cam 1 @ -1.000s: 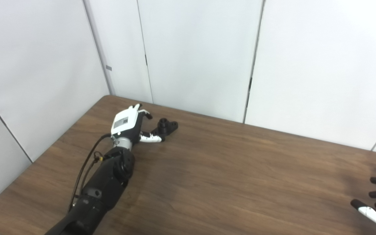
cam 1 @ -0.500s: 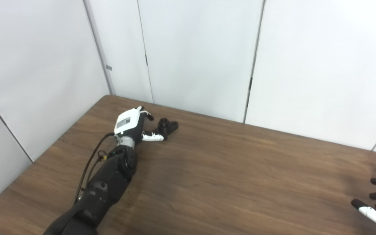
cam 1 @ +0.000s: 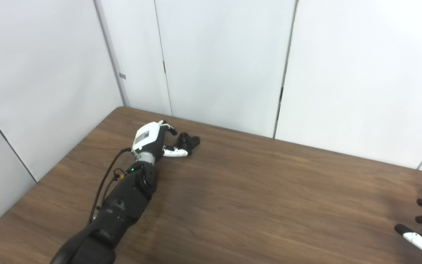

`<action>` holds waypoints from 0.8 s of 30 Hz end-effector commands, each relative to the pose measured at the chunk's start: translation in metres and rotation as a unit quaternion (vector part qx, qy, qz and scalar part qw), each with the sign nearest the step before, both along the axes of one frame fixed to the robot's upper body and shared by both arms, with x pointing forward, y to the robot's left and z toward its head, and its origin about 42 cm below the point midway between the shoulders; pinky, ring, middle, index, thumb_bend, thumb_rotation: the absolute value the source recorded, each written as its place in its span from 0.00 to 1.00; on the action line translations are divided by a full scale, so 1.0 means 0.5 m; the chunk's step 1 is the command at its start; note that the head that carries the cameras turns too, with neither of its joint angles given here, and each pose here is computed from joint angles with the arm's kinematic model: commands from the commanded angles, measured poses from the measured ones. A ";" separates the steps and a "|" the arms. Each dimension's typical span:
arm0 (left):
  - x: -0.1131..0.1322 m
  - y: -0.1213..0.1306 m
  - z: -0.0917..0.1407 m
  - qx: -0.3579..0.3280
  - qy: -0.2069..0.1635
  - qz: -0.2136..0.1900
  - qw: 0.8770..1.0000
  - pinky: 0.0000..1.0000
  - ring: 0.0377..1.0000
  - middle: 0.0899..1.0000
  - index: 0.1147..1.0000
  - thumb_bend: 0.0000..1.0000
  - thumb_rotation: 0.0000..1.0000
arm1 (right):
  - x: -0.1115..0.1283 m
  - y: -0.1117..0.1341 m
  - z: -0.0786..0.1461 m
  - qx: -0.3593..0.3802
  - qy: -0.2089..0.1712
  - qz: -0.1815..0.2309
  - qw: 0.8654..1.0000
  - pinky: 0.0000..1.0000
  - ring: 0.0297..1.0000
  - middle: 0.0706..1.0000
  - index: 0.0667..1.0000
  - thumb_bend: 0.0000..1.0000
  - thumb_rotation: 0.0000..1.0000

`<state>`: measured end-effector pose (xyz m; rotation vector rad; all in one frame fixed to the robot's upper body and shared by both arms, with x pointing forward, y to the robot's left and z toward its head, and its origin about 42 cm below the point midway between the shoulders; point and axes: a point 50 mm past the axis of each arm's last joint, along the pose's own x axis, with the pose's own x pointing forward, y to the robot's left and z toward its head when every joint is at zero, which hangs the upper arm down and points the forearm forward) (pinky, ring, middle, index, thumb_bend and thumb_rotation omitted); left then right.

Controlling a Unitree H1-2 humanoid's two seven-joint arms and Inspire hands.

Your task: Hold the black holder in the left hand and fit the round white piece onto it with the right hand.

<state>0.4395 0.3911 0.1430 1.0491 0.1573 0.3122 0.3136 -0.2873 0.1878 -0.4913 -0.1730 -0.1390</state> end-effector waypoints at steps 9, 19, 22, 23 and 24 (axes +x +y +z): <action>0.025 -0.019 0.028 -0.021 -0.032 -0.020 0.999 0.87 0.92 0.83 0.43 0.57 0.09 | -0.001 -0.005 0.040 -0.010 -0.032 0.001 0.999 0.45 0.55 0.68 0.77 0.55 0.07; 0.017 -0.012 0.017 -0.011 -0.018 -0.016 1.000 0.89 0.90 0.78 0.41 0.52 0.08 | 0.001 -0.017 0.043 -0.008 -0.031 0.003 0.999 0.45 0.55 0.68 0.78 0.54 0.06; 0.014 -0.013 0.019 -0.005 -0.018 -0.017 1.000 0.88 0.89 0.77 0.41 0.52 0.08 | 0.003 -0.018 0.044 -0.010 -0.030 0.003 1.000 0.45 0.55 0.68 0.78 0.54 0.08; 0.014 -0.012 0.018 -0.005 -0.017 -0.018 1.000 0.87 0.89 0.77 0.41 0.52 0.07 | 0.004 -0.019 0.045 -0.009 -0.031 0.004 0.999 0.45 0.55 0.68 0.78 0.54 0.08; 0.012 -0.012 0.018 -0.006 -0.015 -0.021 1.000 0.86 0.89 0.77 0.41 0.52 0.07 | 0.006 -0.020 0.044 -0.008 -0.033 0.006 0.999 0.45 0.55 0.69 0.78 0.54 0.07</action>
